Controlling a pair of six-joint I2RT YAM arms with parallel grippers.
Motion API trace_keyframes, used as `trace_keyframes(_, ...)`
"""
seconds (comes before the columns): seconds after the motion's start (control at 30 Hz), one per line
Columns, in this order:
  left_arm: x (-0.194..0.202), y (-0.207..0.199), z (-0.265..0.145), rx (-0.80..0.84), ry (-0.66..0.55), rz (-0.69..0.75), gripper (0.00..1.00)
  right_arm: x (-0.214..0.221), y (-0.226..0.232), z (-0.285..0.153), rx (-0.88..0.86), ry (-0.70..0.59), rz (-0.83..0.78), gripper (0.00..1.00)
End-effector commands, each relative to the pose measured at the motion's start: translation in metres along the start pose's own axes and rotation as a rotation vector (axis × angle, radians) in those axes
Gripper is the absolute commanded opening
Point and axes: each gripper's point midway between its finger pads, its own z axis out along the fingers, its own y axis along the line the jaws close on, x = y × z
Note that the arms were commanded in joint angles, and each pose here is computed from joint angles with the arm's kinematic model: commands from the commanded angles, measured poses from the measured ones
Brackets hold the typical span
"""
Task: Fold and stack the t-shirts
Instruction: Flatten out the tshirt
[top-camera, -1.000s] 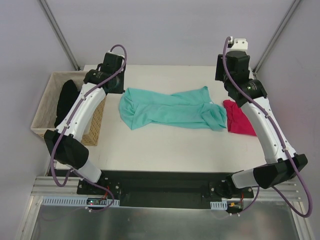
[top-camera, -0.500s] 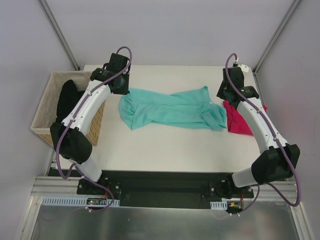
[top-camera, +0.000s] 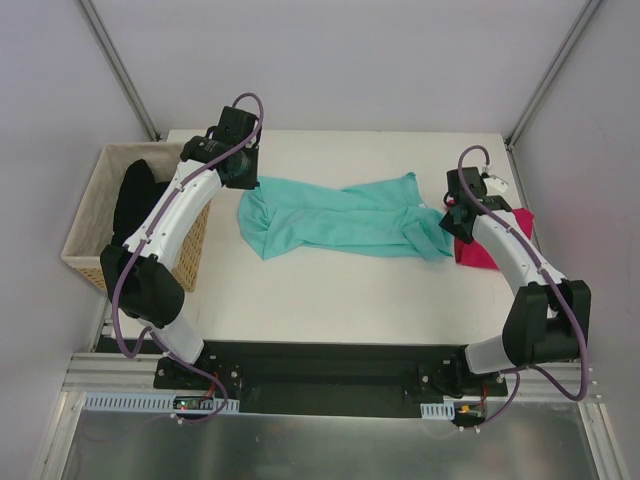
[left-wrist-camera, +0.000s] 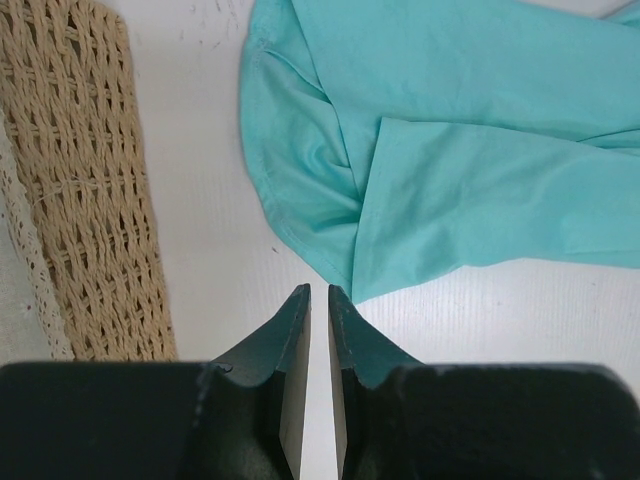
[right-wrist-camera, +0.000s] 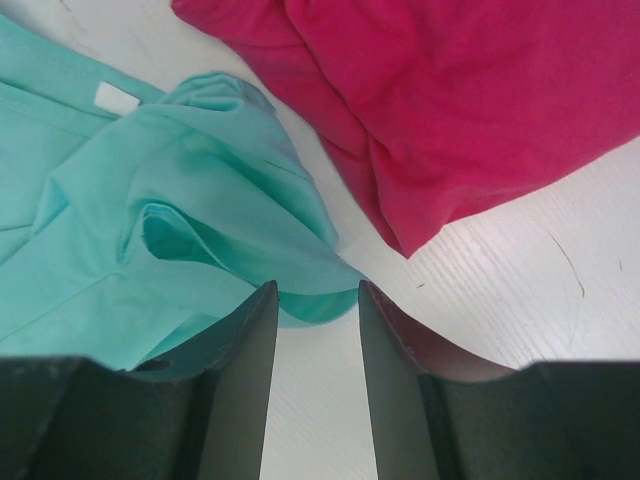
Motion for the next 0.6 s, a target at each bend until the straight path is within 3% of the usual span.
trace_keyframes(0.0, -0.003, -0.003, -0.012, 0.012, -0.015, -0.009, 0.11, -0.001, -0.013, 0.004, 0.057, -0.028, 0.074, 0.4)
trace_keyframes(0.27, 0.003, -0.002, -0.006, -0.007, 0.018, 0.002, 0.11, 0.007, 0.008, 0.028, 0.015, 0.047, 0.05, 0.38)
trace_keyframes(0.57, 0.031, -0.018, 0.049, 0.02, 0.178, -0.012, 0.1, -0.043, 0.028, 0.006, -0.041, -0.04, 0.016, 0.38)
